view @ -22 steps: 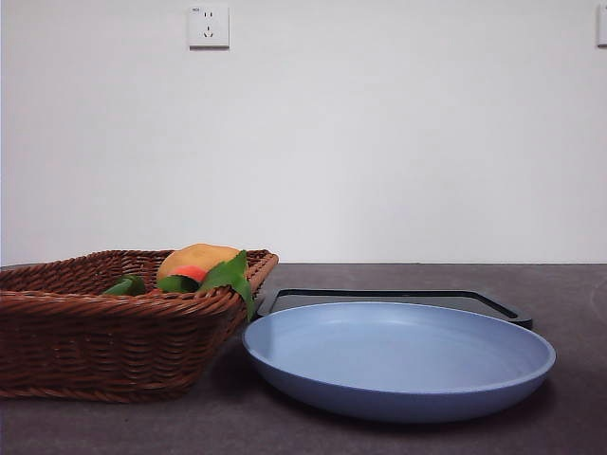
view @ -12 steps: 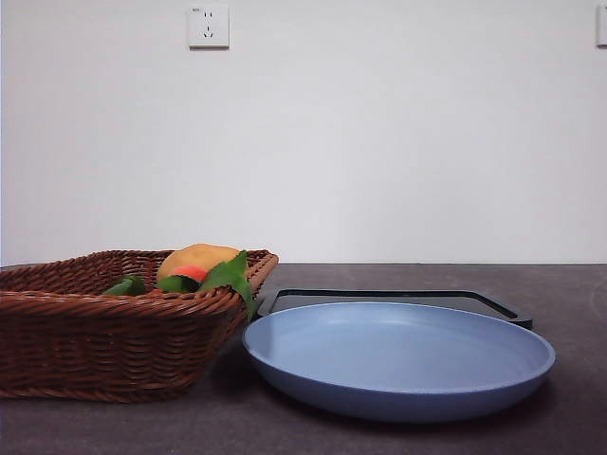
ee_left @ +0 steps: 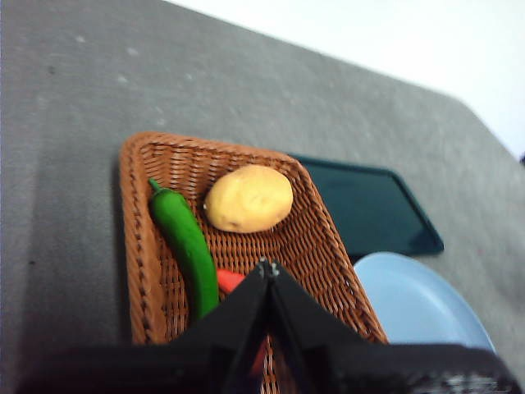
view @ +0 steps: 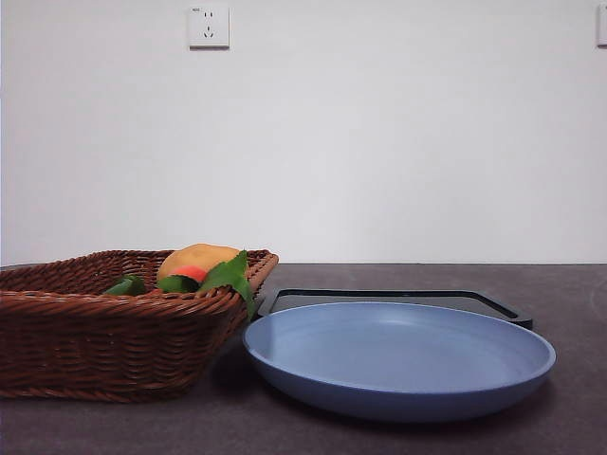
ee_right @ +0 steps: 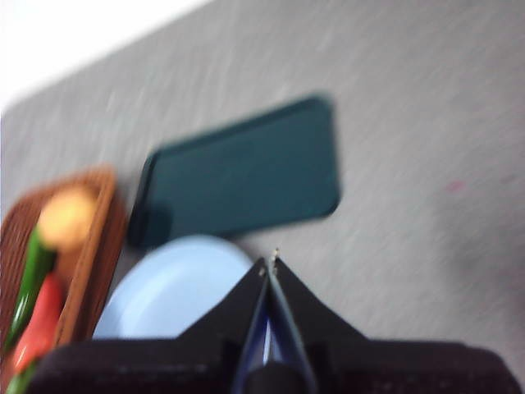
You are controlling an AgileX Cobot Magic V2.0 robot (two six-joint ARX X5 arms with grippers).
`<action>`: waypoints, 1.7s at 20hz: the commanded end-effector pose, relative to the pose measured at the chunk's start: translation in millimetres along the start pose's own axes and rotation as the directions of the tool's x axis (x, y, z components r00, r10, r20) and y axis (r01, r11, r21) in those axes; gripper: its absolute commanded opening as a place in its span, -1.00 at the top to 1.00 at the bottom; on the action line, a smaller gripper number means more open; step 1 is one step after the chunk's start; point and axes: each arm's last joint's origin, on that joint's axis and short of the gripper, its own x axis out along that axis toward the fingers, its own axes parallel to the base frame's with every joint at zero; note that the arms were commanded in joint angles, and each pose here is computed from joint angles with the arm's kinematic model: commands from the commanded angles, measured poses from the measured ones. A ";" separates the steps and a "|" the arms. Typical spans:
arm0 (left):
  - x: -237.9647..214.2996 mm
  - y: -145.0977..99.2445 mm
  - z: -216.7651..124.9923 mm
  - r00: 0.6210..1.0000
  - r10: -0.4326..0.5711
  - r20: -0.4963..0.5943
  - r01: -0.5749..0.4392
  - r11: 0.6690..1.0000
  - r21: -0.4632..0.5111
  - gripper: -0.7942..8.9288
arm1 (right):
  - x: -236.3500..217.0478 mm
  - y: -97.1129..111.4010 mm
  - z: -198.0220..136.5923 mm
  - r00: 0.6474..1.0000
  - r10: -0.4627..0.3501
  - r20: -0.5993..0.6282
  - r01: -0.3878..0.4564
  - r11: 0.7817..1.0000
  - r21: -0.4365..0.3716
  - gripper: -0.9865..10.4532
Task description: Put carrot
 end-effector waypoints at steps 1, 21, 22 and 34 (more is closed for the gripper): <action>9.7 -3.1 15.6 0.994 -0.038 -0.102 0.044 0.997 0.065 0.82 | 7.7 3.9 8.9 0.992 0.043 -0.117 -0.048 0.998 -0.041 0.82; 35.2 -7.5 24.8 0.933 -0.193 -0.303 0.202 0.979 -0.003 0.30 | 150.5 -4.2 -24.6 0.792 0.110 -0.600 -0.108 0.993 0.039 0.44; 35.3 -7.5 24.7 0.933 -0.193 -0.304 0.202 0.979 -0.003 0.30 | 155.4 -5.0 -26.9 0.787 0.112 -0.607 -0.107 0.993 0.044 0.45; 35.3 -7.6 24.7 0.933 -0.194 -0.304 0.203 0.979 -0.003 0.17 | 173.4 -11.5 -37.4 0.763 0.101 -0.638 -0.069 0.995 0.074 0.82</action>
